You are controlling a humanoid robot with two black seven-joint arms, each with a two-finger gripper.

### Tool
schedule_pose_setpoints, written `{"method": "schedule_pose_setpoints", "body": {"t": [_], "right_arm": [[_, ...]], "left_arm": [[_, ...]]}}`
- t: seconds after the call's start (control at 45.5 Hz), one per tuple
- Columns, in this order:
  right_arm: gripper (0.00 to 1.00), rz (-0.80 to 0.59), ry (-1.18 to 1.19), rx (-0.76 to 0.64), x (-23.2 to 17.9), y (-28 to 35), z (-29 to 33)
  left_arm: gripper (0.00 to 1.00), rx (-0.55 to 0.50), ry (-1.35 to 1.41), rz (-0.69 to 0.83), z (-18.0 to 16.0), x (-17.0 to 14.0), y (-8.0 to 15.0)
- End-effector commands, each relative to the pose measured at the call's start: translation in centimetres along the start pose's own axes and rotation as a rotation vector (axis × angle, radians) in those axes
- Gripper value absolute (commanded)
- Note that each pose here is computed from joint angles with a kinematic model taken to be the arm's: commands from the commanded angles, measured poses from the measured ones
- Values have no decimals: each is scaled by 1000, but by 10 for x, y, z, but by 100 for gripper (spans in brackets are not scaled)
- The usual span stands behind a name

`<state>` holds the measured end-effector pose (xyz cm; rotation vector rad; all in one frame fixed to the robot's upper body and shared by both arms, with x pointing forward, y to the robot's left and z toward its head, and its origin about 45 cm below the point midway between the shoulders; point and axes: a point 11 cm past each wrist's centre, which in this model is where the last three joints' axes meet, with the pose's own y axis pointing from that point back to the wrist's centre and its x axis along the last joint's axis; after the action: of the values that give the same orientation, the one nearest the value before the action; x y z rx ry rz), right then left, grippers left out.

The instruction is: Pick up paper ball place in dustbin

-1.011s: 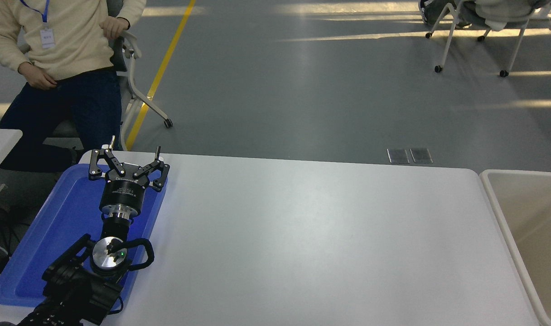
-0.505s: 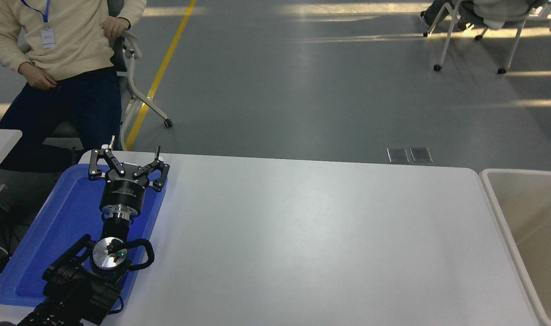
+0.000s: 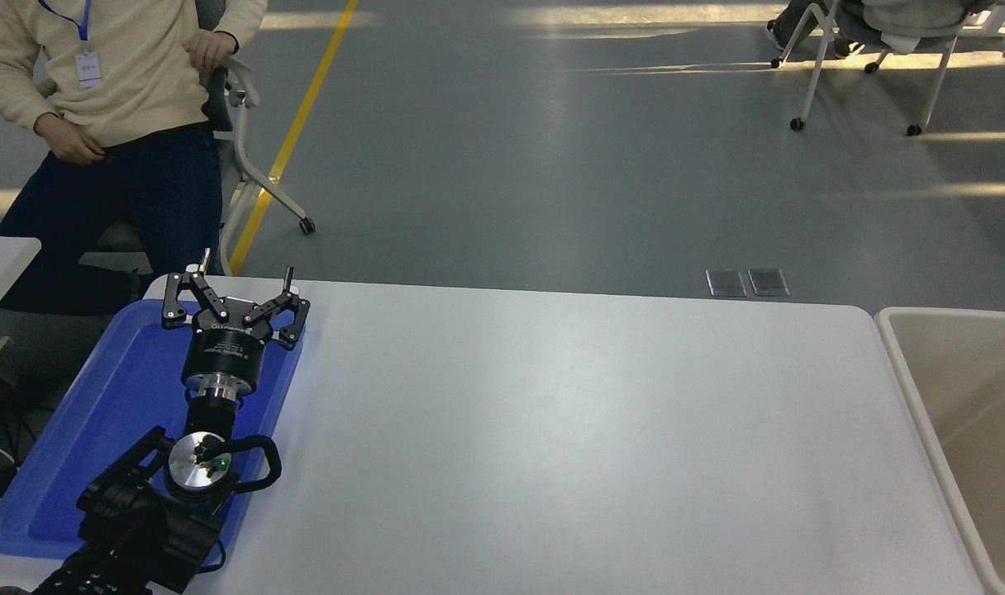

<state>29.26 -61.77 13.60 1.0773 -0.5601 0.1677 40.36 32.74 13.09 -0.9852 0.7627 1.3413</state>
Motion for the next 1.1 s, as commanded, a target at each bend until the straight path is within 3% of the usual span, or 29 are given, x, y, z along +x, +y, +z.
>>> {"method": "schedule_pose_setpoints", "body": {"t": [0.0, 0.22, 0.286, 0.352, 0.44, 0.703, 1.077], "right_arm": [[28, 41, -24, 4, -25, -14, -11], [39, 56, -33, 26, -39, -20, -24], [59, 59, -44, 30, -40, -21, -25], [63, 63, -69, 41, -40, -21, -29], [81, 62, -99, 49, -43, -22, -30], [92, 73, -136, 54, -41, -22, -30], [96, 131, -260, 94, -12, -15, -34]], "left_arm": [[100, 0, 0, 0, 0, 0, 0], [100, -1, 0, 0, 0, 0, 0], [100, 0, 0, 0, 0, 0, 0], [100, 0, 0, 0, 0, 0, 0], [100, -1, 0, 0, 0, 0, 0], [100, -1, 0, 0, 0, 0, 0], [100, 0, 0, 0, 0, 0, 0]]}}
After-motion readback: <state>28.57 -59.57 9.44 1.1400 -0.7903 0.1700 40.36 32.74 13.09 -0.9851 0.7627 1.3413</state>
